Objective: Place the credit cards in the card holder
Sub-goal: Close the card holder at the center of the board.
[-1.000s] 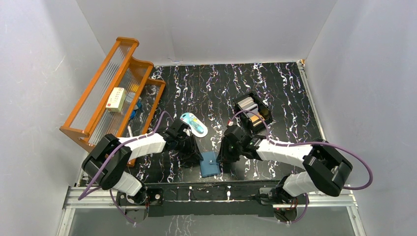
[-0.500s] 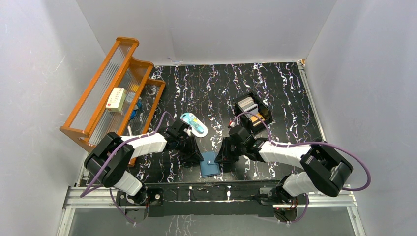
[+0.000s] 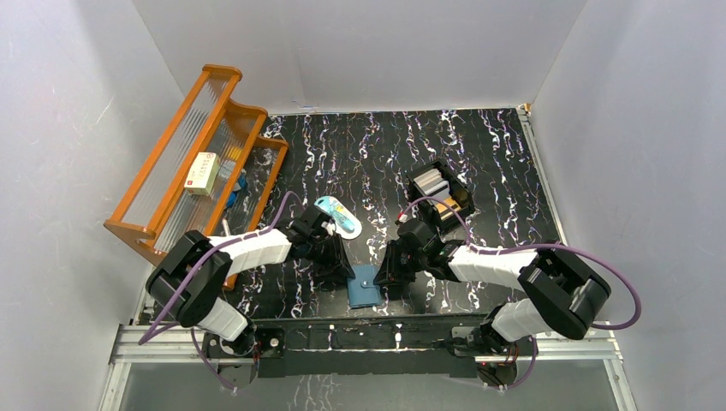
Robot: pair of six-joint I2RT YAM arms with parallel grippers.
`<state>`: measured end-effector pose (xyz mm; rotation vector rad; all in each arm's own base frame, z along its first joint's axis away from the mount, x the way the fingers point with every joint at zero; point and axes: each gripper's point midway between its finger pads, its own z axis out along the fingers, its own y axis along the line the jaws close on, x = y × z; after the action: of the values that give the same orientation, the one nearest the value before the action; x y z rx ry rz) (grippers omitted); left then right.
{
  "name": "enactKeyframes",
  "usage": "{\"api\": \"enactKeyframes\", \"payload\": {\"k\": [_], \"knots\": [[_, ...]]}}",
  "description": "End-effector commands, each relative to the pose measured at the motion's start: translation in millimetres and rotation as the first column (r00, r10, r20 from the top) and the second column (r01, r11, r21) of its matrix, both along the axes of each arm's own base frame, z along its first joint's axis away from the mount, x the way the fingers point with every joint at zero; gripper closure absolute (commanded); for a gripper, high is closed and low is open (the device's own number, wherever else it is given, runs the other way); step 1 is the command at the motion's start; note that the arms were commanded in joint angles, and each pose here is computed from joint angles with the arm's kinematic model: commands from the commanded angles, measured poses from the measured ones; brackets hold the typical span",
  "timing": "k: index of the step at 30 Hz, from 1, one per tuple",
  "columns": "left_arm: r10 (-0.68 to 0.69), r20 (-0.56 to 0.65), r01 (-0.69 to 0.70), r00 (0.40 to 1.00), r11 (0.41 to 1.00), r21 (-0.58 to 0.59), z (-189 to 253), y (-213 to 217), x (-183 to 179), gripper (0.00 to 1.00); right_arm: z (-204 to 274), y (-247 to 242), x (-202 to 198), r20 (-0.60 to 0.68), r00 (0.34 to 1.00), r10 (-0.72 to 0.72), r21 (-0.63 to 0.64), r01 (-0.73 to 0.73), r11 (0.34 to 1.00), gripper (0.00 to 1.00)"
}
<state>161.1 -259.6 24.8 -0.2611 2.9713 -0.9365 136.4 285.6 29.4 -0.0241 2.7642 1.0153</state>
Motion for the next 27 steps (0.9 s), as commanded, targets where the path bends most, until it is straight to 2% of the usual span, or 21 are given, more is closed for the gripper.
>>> {"api": "enactKeyframes", "payload": {"k": [1,10,18,27], "knots": [[-0.015,0.047,0.014,0.999,1.000,0.028,19.8,6.5,2.9,0.64,5.5,4.8,4.1,0.018,1.000,0.013,0.004,-0.013,1.000,0.71],[-0.073,0.113,0.067,0.991,0.996,0.053,37.9,-3.5,-6.8,0.66,4.5,5.1,6.6,0.018,1.000,0.006,-0.006,-0.006,1.000,0.71],[-0.161,0.102,0.158,0.982,0.987,0.041,27.7,-23.7,-16.8,0.68,4.9,6.6,8.7,0.018,1.000,-0.001,-0.008,0.001,1.000,0.71],[-0.175,0.082,0.170,0.981,0.983,0.065,11.1,-23.6,-18.2,0.68,5.5,7.8,9.7,0.016,1.000,-0.006,-0.007,0.006,1.000,0.71]]}}
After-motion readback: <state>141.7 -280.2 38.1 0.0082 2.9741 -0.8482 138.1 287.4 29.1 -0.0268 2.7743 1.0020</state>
